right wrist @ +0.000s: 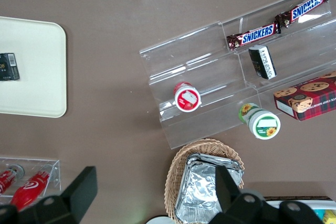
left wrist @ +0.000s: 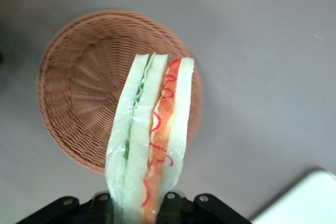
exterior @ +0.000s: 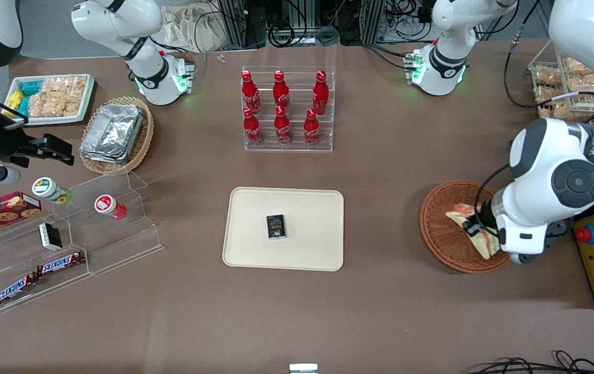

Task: Place sandwich from basket to tray
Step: 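Carry the sandwich over to the cream tray with the left gripper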

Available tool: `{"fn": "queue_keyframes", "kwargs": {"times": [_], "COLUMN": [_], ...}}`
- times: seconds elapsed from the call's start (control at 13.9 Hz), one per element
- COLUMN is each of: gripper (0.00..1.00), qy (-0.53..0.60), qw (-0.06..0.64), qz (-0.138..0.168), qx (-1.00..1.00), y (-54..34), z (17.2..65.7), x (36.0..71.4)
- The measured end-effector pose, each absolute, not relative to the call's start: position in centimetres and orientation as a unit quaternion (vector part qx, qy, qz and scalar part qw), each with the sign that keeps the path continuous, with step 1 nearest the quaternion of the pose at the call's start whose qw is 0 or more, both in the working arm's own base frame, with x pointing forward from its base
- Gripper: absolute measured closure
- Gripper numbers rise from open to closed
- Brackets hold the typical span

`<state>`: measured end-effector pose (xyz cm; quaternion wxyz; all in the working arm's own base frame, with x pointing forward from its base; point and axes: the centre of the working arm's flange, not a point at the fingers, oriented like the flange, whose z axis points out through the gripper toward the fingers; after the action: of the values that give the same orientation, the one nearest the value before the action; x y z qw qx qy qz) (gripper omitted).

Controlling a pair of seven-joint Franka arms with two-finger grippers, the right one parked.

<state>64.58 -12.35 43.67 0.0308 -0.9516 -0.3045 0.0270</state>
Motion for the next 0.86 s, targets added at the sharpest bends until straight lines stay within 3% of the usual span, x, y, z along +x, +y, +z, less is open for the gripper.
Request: {"fn": "queue_keyframes", "kwargs": {"times": [0.22,0.43,0.65,0.86], "gripper": [0.8,0.8,0.8,0.8], "qy": [-0.208,-0.081,-0.024,0.018], "qw": [0.013,-0.007,-0.016,-0.001], "qz": [0.022,0.036,0.06,0.055], "qx": [-0.978,-0.996,-0.998,-0.998], "y": [-20.4,-29.0,-33.7,-37.9], "z": [45.0,43.7,39.9,34.4], "x": [63.2,61.8,61.6,61.5]}}
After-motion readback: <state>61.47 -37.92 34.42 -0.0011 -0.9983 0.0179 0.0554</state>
